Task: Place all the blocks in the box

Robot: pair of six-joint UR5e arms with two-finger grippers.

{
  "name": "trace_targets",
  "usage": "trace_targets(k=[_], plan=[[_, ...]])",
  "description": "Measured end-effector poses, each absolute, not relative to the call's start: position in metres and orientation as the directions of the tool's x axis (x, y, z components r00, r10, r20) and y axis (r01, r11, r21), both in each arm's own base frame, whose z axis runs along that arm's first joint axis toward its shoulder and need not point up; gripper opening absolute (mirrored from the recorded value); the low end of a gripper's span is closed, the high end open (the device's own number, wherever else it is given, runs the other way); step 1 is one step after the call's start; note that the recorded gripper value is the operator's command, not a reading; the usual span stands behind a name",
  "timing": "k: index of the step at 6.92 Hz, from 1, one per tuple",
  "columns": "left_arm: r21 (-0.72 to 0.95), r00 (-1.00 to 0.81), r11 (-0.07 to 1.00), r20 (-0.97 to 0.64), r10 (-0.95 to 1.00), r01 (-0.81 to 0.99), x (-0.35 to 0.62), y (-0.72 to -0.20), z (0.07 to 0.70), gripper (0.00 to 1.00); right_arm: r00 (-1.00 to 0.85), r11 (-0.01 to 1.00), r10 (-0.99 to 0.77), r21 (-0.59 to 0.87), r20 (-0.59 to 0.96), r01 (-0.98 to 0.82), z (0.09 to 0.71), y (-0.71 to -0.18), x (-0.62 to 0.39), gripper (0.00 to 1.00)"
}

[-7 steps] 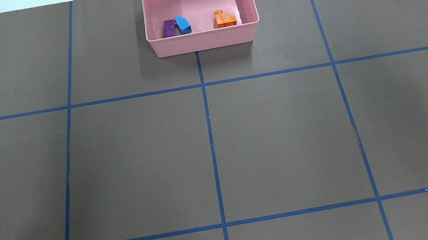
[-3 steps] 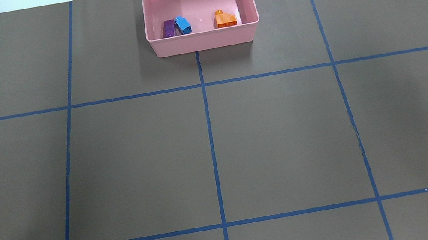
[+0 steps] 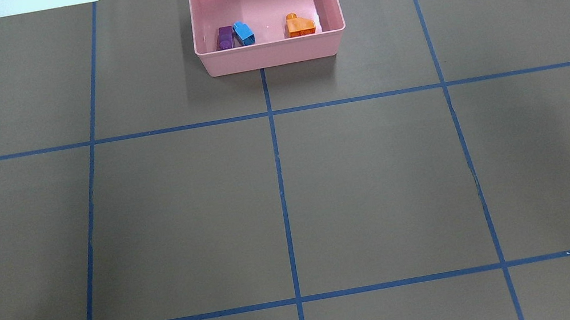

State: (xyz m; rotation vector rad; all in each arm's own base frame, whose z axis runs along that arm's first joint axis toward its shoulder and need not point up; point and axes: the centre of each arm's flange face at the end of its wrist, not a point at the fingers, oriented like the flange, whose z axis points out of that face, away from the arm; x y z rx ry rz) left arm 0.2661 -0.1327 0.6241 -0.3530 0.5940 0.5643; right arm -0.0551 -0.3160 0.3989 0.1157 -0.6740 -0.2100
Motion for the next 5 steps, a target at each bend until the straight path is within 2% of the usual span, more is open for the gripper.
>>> trace_targets(k=[3,5], plan=[[-0.093,0.654,0.831,-0.667,0.357,-0.549,0.247,-0.141,0.557,0.00,0.761,0.972,-0.230,0.177,0.606,0.153,0.398,-0.318,-0.055,0.99],[-0.059,0.635,0.918,-0.740,0.224,-0.393,0.247,-0.177,0.493,0.00,0.762,0.972,-0.231,0.178,0.605,0.154,0.400,-0.320,-0.056,0.99]])
